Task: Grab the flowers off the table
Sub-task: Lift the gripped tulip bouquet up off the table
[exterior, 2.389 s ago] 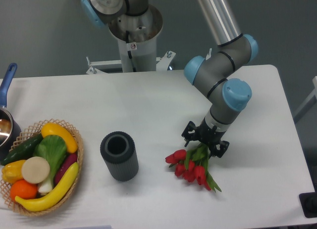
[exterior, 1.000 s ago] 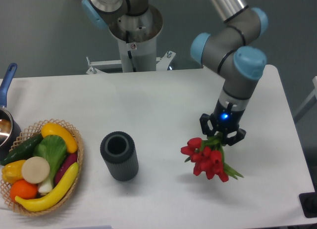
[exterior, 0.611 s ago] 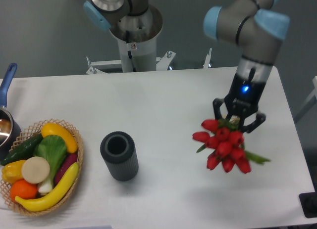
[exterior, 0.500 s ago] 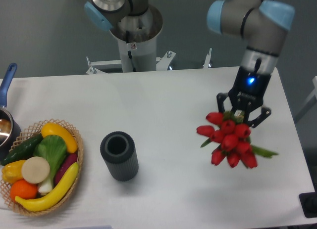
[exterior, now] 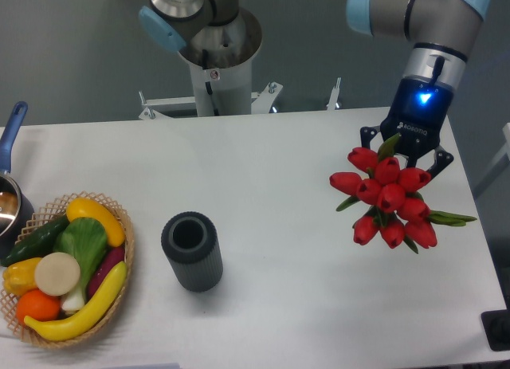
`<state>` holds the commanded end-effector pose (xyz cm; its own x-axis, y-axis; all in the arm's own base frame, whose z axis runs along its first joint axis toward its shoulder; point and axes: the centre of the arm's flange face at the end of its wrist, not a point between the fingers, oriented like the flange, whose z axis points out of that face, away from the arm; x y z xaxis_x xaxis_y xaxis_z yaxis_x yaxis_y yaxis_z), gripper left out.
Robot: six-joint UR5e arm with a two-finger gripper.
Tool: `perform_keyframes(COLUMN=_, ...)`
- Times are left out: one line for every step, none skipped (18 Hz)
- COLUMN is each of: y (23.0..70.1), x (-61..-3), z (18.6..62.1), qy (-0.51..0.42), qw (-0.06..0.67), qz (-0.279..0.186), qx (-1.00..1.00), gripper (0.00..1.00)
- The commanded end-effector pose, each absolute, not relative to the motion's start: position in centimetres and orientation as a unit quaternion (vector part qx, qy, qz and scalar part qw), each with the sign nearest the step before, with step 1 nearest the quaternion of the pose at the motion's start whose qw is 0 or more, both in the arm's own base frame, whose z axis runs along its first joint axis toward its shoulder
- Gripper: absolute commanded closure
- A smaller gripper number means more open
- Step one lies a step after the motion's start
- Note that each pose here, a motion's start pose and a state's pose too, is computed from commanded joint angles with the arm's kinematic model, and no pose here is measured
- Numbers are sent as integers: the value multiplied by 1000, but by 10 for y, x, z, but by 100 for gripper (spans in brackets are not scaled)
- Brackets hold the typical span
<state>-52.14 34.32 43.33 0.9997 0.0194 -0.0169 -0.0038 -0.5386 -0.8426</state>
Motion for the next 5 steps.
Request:
perform_keyframes(y=344, x=-521, z=434, qy=-3, qw=480, qz=12, qx=-877, gripper=67)
perform_keyframes(y=343, x=-522, z=435, qy=-4, qw=481, qz=13, qx=-876, gripper=67)
perform_keyframes(y=343, x=-521, z=436, qy=-4, qw=481, qz=13, qx=-876, gripper=67)
perform_keyframes(y=344, x=-522, z=435, qy=-3, qw=482, qz=13, qx=-876, gripper=67)
perform_keyframes(y=344, x=-521, z=436, qy=-3, qw=485, qz=11, qx=-875, gripper=67)
